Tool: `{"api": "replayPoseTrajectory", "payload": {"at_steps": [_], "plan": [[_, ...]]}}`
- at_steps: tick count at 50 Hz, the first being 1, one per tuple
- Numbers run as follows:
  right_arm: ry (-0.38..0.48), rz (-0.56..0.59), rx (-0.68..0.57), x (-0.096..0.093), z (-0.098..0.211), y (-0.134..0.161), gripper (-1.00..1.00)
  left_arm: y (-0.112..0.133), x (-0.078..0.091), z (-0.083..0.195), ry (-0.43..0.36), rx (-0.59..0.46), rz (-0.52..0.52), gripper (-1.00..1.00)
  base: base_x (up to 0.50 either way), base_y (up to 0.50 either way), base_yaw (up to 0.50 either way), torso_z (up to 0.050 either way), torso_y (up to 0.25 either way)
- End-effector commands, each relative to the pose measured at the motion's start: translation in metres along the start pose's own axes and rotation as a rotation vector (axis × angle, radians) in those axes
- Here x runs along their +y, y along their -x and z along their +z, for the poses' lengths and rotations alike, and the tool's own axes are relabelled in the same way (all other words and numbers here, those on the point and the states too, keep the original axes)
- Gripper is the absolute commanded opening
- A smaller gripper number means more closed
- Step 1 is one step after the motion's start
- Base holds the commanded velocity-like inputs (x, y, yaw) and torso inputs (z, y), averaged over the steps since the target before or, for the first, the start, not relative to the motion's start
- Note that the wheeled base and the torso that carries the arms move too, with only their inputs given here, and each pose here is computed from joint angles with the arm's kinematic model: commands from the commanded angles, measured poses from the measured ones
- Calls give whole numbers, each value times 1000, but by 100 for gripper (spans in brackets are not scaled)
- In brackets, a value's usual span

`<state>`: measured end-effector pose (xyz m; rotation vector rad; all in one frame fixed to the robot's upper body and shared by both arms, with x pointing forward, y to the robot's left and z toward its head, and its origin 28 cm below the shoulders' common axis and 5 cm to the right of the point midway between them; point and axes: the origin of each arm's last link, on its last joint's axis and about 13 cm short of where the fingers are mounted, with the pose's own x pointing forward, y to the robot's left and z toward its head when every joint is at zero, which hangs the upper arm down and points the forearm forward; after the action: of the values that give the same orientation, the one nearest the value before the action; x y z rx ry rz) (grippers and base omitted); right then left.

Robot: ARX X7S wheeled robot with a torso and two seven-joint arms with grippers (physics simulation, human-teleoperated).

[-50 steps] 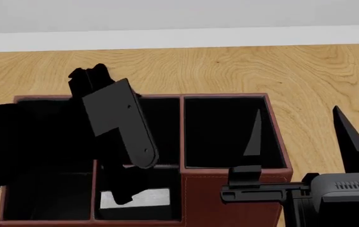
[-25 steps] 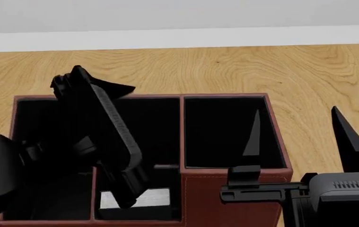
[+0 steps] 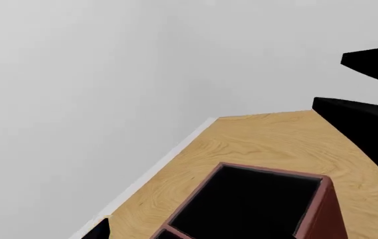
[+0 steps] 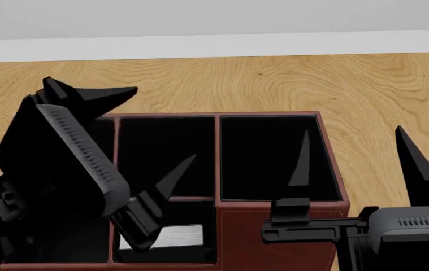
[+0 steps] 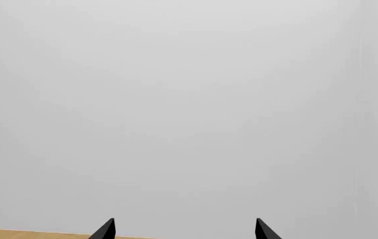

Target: Pick up the book and place it in the back compartment of the caddy.

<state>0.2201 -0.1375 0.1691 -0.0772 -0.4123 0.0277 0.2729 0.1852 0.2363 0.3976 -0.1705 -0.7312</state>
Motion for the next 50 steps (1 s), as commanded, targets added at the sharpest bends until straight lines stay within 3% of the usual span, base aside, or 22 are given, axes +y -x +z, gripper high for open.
{"api": "replayPoseTrajectory", "payload": {"at_steps": [1,18,50], "plan": [[3,10,0,2,0,-1,100,18,-13,8,29,-113,72,100,0,0,0,0,0],[12,14,5,4,0,-3,100,38,-33,1,44,-209,149,100,0,0,0,0,0],[18,21,-12,6,5,-2,100,68,-47,7,95,-348,257,100,0,0,0,0,0]]}}
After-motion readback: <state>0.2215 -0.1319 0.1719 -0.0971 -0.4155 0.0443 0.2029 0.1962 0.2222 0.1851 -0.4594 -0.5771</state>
